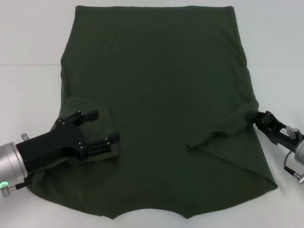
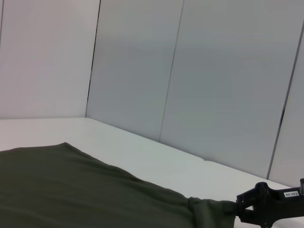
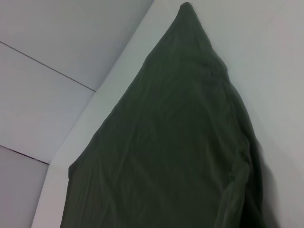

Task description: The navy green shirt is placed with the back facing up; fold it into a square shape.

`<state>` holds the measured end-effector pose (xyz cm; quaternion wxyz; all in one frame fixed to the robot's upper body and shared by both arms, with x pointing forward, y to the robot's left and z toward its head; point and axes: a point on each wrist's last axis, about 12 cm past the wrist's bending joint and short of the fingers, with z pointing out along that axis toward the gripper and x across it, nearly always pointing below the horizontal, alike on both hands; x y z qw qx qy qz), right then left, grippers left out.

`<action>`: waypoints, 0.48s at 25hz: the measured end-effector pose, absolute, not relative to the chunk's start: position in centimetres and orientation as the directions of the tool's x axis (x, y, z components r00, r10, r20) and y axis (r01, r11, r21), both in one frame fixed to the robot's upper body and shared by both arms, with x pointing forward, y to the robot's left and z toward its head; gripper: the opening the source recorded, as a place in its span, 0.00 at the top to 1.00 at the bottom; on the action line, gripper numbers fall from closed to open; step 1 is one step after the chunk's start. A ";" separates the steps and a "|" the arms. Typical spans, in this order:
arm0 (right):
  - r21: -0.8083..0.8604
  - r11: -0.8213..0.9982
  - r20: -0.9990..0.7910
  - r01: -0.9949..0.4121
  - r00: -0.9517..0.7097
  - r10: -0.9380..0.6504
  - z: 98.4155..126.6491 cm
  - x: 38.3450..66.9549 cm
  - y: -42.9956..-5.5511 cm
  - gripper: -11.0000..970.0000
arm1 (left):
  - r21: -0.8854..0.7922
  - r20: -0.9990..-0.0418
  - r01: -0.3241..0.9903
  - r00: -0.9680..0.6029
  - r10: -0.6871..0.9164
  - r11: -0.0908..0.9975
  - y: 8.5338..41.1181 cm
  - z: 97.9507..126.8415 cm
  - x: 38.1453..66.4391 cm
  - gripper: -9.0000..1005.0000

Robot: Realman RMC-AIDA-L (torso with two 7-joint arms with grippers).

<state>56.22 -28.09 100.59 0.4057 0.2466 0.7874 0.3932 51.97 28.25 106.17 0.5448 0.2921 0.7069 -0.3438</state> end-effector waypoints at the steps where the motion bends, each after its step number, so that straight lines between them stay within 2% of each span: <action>1: 0.821 0.567 -0.444 0.069 -0.548 0.709 100.7 56.3 -28.0 0.88 | -0.167 -0.971 0.787 -0.235 0.037 0.593 28.3 106.2 52.0 0.06; 12: 0.840 0.543 -0.443 0.026 -0.545 0.712 102.3 58.4 -26.6 0.88 | -0.166 -0.972 0.787 -0.233 0.037 0.595 28.3 106.2 51.9 0.06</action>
